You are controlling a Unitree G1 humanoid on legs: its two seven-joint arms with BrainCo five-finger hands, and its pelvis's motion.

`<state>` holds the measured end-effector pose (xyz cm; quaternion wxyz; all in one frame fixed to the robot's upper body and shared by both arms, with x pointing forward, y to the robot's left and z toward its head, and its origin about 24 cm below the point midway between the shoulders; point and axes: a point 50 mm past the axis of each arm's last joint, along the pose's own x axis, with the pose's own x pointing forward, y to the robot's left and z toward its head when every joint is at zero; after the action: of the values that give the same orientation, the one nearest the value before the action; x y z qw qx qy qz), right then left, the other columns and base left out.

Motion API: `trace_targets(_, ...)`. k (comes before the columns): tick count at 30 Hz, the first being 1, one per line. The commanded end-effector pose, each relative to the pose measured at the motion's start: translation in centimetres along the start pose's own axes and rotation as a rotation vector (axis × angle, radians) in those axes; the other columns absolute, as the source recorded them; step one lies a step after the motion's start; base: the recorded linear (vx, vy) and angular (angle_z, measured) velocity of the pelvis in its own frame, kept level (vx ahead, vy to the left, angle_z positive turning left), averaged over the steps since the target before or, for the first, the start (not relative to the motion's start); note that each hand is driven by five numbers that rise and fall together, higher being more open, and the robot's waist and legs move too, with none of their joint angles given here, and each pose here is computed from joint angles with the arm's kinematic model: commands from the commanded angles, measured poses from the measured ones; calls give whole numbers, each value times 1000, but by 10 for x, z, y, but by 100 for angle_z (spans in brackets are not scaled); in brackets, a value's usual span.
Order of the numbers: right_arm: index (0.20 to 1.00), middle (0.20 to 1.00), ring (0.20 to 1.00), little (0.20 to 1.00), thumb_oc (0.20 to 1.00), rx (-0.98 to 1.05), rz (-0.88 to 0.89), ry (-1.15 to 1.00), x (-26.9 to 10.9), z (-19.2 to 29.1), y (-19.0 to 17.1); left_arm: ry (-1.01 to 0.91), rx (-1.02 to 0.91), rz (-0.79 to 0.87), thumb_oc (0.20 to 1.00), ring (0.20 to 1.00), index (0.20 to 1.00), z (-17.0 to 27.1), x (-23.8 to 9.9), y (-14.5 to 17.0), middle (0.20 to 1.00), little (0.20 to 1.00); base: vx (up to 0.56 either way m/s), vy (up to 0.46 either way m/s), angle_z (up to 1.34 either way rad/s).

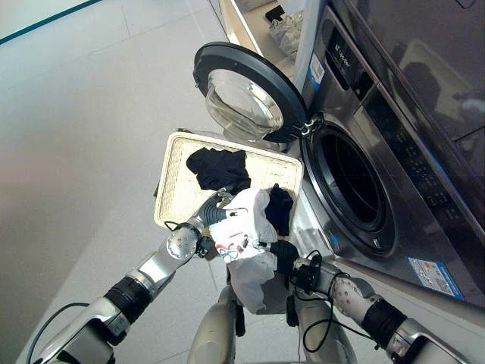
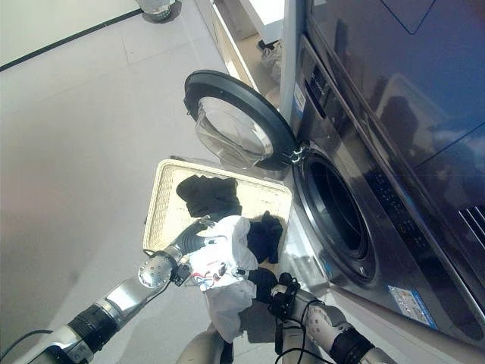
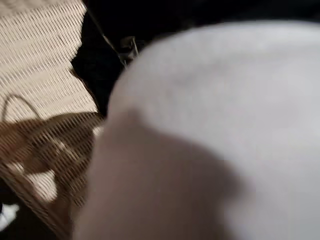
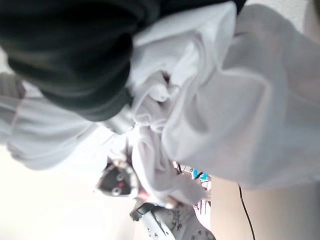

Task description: Put the clothes into the washing machine.

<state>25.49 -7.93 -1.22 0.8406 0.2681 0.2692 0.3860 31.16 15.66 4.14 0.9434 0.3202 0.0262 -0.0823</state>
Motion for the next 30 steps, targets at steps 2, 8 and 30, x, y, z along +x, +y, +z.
trace_targets(2,200,200,200,200,200,8,55,-197,18,17,23,161,-73,348,1000,1000,1000,-30,2,27,1000,1000,40,-44,-7)
trace_targets(8,200,200,200,200,200,72,-154,-406,4,44,-12,351,-246,427,1000,1000,1000,-71,-10,15,1000,1000,74,-24,-2)
trace_targets(30,200,200,200,200,200,428,-591,-1813,-180,255,-59,559,-656,314,1000,1000,1000,-117,-55,-58,1000,1000,75,-5,2)
